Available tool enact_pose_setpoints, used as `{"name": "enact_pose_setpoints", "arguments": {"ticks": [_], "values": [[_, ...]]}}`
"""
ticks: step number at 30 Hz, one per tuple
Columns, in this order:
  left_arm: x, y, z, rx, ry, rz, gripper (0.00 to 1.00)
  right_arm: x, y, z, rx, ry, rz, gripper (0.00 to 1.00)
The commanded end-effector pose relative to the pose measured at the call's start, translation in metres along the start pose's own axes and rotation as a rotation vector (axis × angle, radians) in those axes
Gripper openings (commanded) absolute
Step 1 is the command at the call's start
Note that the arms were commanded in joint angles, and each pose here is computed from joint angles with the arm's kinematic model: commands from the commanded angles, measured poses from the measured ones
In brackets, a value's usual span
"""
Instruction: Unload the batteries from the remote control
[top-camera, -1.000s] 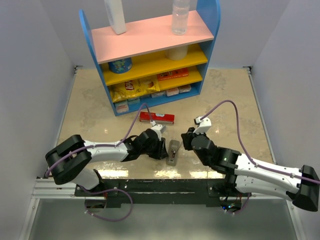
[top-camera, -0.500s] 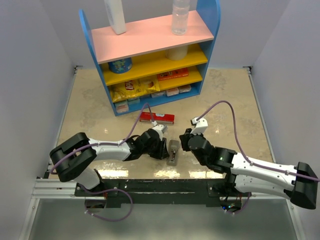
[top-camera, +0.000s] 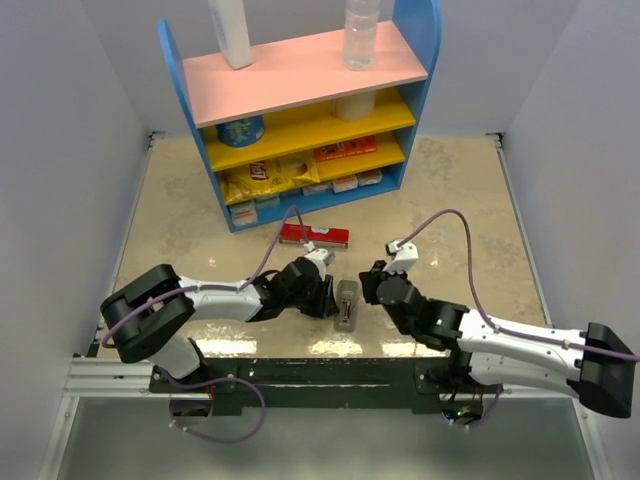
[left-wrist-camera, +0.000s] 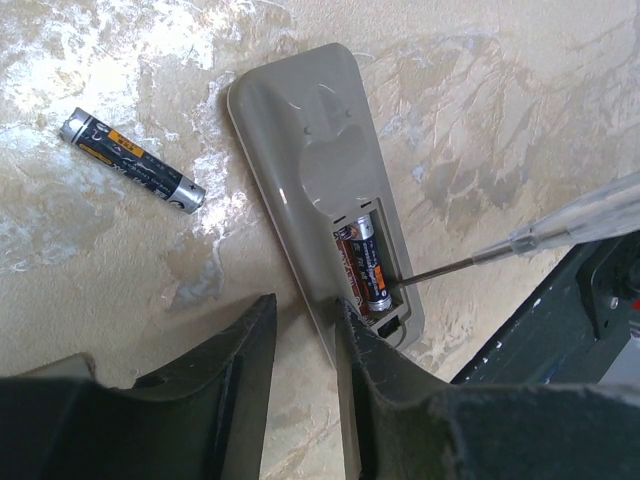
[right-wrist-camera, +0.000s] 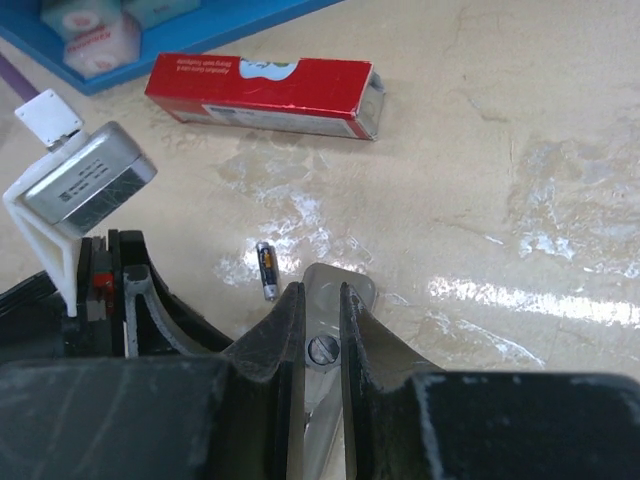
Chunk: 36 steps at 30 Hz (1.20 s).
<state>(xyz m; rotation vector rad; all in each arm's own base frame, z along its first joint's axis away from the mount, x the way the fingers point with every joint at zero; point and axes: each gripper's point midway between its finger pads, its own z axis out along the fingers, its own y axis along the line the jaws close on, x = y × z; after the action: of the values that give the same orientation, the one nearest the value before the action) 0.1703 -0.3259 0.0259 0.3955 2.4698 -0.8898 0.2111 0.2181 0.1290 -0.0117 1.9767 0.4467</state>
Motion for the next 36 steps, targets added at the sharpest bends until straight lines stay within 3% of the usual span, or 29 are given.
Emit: {"name": "enact_pose_setpoints", "arguments": {"ticks": [1, 4, 8, 18, 27, 36], "values": [[-0.004, -0.009, 0.003, 0.038, -0.013, -0.009, 0.34, 0.027, -0.026, -0.004, 0.026, -0.018, 0.183, 0.00], [0.000, -0.006, 0.004, 0.026, 0.001, -0.014, 0.33, 0.040, -0.038, -0.007, -0.009, -0.062, 0.331, 0.00], [0.002, -0.003, 0.005, 0.012, 0.007, -0.015, 0.33, 0.041, -0.052, -0.010, -0.003, -0.110, 0.395, 0.00], [0.007, 0.002, 0.005, -0.006, 0.014, -0.041, 0.32, 0.041, -0.073, -0.006, 0.079, -0.184, 0.446, 0.00], [0.009, 0.002, 0.007, -0.004, 0.020, -0.043, 0.32, 0.012, -0.074, -0.010, 0.070, -0.311, 0.496, 0.00], [0.012, 0.003, 0.008, 0.002, 0.025, -0.051, 0.32, 0.012, -0.052, 0.002, 0.019, -0.292, 0.247, 0.00]]}}
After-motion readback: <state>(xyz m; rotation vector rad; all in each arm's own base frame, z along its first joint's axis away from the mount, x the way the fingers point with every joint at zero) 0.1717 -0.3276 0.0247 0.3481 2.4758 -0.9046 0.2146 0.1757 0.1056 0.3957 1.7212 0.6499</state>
